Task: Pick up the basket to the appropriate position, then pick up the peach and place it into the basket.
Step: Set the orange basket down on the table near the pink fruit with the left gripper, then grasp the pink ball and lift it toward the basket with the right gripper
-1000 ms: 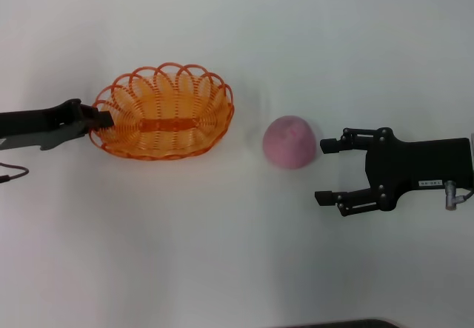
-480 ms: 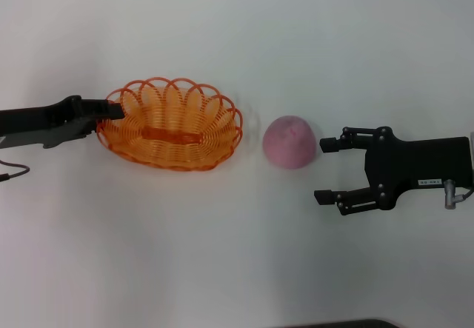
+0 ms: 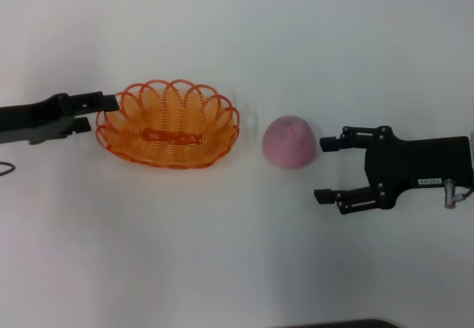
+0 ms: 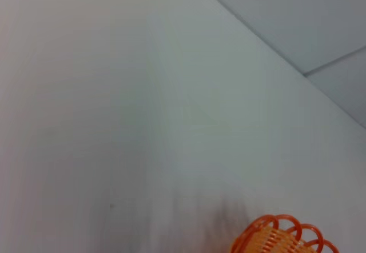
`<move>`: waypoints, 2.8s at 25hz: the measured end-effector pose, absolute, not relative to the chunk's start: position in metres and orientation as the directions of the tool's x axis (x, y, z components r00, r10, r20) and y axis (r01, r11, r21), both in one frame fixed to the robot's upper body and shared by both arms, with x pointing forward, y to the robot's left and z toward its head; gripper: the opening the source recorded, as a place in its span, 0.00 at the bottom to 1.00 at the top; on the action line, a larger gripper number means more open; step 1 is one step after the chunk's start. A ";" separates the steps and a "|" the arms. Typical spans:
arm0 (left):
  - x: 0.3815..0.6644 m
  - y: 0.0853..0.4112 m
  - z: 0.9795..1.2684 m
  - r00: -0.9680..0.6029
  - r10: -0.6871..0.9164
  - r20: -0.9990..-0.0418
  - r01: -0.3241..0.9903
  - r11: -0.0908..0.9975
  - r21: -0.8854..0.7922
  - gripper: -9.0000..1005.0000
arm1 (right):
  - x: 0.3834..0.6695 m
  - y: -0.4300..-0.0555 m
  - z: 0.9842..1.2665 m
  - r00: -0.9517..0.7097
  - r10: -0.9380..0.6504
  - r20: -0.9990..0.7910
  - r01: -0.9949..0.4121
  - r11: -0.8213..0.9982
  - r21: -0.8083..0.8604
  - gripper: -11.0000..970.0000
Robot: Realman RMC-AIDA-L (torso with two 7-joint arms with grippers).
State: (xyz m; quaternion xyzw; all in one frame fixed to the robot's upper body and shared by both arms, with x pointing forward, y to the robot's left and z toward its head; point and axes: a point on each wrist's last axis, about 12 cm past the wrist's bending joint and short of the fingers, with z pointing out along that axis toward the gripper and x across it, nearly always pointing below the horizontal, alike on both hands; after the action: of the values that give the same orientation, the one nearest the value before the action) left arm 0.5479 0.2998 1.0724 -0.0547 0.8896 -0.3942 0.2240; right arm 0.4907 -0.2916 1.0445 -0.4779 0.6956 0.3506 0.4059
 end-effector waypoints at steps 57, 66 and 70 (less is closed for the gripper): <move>0.423 0.334 1.047 -0.347 0.306 -0.887 0.879 0.436 -0.193 0.84 | 0.489 -0.291 1.045 -0.199 -0.387 -0.900 -0.956 0.280 0.091 0.93; 0.423 0.333 1.047 -0.348 0.302 -0.887 0.878 0.438 -0.195 0.84 | 0.490 -0.294 1.045 -0.208 -0.379 -0.902 -0.948 0.305 0.091 0.92; 0.423 0.334 1.047 -0.350 0.301 -0.887 0.876 0.441 -0.196 0.84 | 0.496 -0.301 1.052 -0.250 -0.321 -0.913 -0.921 0.369 0.122 0.93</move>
State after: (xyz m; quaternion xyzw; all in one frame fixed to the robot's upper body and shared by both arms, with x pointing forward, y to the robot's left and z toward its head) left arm 0.4229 0.3342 1.0467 0.3960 0.7430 -0.3505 0.4102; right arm 0.4958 -0.3007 1.0520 -0.4383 0.7085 0.3509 0.4276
